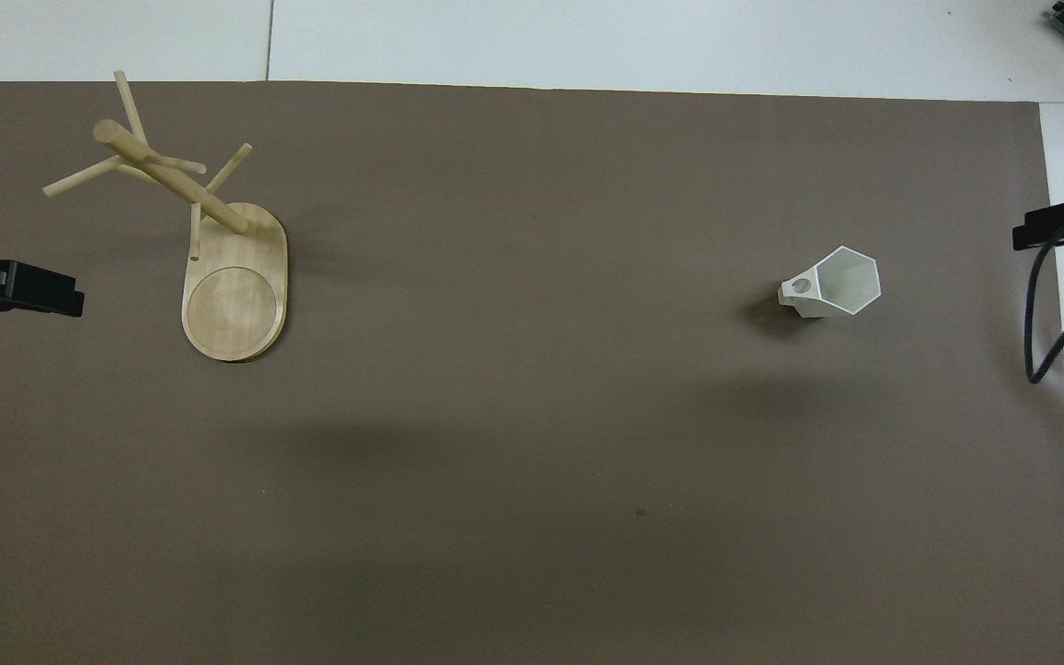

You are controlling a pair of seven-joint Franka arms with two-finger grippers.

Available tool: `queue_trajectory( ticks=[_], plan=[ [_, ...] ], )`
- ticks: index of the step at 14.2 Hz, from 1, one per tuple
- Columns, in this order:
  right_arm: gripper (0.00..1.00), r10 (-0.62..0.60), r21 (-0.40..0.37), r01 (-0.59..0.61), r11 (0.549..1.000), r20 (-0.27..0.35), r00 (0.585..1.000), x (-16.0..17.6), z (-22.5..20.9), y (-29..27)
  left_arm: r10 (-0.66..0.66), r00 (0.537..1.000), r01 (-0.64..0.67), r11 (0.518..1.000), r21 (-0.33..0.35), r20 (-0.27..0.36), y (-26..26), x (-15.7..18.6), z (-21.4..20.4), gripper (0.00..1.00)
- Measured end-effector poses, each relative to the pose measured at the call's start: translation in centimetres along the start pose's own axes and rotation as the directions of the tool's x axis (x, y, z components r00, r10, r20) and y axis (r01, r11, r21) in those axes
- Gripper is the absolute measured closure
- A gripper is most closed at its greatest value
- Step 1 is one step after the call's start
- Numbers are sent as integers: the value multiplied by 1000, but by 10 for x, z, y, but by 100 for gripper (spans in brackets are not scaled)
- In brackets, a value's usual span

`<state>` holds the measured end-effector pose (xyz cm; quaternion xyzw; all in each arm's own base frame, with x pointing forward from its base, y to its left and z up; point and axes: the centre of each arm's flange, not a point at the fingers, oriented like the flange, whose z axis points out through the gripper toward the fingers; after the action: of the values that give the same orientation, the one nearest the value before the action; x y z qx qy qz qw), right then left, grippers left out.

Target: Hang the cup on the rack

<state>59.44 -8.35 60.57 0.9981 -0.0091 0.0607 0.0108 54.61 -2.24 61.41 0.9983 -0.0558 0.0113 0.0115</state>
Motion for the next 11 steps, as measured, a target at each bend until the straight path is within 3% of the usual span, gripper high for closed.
queue_trajectory(
  ticks=[11],
  plan=[
    [0,-40,4,40,999,15,999,-1,11,-5,-2,1000,2,1000,0,0,-1,0,0,0]
  ],
)
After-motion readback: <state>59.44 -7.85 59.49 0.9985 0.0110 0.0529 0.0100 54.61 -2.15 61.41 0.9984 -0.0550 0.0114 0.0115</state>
